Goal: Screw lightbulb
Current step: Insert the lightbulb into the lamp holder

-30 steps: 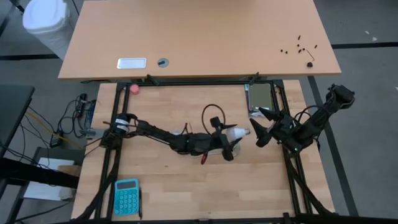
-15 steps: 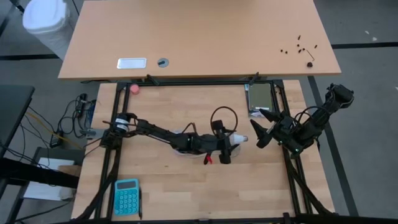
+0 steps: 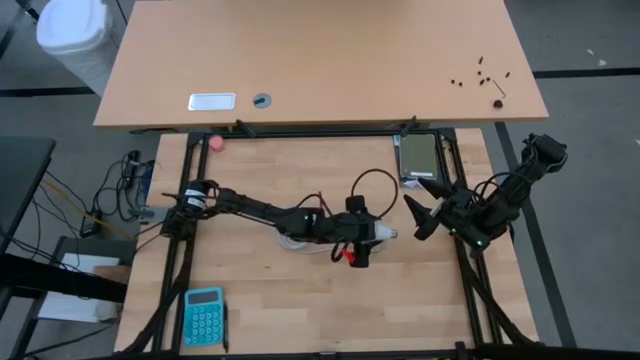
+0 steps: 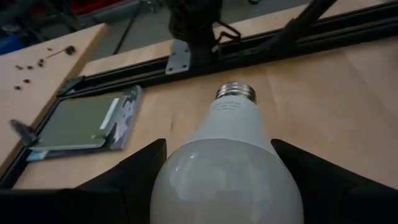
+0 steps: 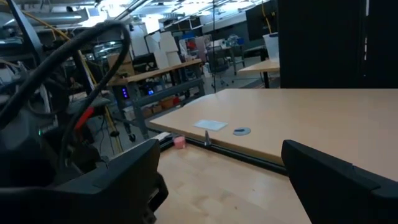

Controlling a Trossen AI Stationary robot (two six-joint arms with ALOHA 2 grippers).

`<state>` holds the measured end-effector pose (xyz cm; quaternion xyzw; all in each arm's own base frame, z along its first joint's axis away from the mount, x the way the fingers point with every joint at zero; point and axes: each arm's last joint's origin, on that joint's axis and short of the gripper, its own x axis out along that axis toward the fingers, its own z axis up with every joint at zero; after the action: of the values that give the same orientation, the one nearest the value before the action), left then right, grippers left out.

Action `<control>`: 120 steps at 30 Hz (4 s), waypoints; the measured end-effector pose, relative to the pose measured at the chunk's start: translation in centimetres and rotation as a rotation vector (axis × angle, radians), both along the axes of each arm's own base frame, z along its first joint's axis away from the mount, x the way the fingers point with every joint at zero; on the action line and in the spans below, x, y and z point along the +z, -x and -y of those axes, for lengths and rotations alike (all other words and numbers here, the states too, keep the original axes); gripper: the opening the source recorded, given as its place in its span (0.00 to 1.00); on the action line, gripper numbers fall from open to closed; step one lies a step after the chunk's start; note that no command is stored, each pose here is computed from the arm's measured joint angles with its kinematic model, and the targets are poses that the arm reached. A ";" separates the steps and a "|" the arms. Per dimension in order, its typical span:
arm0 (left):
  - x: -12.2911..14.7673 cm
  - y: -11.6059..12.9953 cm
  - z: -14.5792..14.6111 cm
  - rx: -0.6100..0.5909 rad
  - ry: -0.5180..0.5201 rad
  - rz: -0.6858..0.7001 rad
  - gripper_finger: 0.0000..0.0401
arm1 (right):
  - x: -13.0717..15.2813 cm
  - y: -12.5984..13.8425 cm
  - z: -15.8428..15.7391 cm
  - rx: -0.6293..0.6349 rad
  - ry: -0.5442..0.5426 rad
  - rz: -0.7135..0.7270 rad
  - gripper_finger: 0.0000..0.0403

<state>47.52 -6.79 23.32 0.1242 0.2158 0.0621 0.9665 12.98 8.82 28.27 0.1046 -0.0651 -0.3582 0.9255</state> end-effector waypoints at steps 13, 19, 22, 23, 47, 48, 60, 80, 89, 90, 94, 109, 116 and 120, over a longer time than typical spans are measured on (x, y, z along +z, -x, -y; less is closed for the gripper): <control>0.4 0.0 -0.6 -0.062 0.048 -0.088 0.70 | -0.6 0.6 -1.6 0.086 0.048 -0.062 0.86; 0.4 0.0 -0.6 -0.060 0.050 -0.088 0.70 | -1.6 0.4 -1.7 0.087 0.061 -0.075 0.83; 0.3 0.1 -0.6 -0.060 0.049 -0.100 0.70 | -2.2 0.4 -1.5 0.072 0.054 -0.073 0.82; 0.2 0.1 -0.7 -0.063 0.051 -0.106 0.70 | -2.3 0.4 -1.4 0.071 0.053 -0.074 0.81; 4.6 -0.1 -7.1 -0.022 0.092 -0.249 0.70 | -2.6 0.2 -1.4 0.083 0.049 -0.057 0.79; 4.6 0.0 -7.3 -0.027 0.098 -0.257 0.70 | -2.6 0.2 -1.5 0.088 0.047 -0.052 0.79; 4.8 -0.1 -8.6 -0.049 0.127 -0.251 0.70 | -2.9 -0.2 -1.3 0.066 0.050 -0.057 0.79; 4.8 -0.4 -9.6 -0.092 0.137 -0.212 0.70 | -3.4 -0.8 -0.7 0.061 0.060 -0.042 0.79; 3.3 0.1 -9.4 -0.114 0.141 -0.358 0.70 | -6.1 -0.3 -0.2 0.118 0.000 0.017 0.80; 3.5 0.2 -9.3 -0.119 0.136 -0.376 0.70 | -6.3 -0.3 -0.2 0.146 -0.010 0.034 0.80; 5.2 0.2 -8.9 -0.142 0.113 -0.358 0.70 | -6.9 -0.4 -0.6 0.205 -0.022 0.037 0.79; 5.8 0.9 -7.4 -0.197 0.045 -0.451 0.70 | -11.8 0.0 -1.8 0.462 -0.304 -0.138 0.77; 3.6 0.2 -6.7 -0.207 0.042 -0.510 0.70 | -14.5 -1.2 -0.4 0.458 -0.440 -0.351 0.77; 2.8 -0.3 -6.1 -0.181 0.005 -0.513 0.70 | -15.6 -1.9 -0.1 0.444 -0.437 -0.421 0.77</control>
<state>47.79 -0.72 26.17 0.1524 0.4417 -0.0586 0.8822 14.85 8.92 12.70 0.2354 0.2287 -0.1680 0.9296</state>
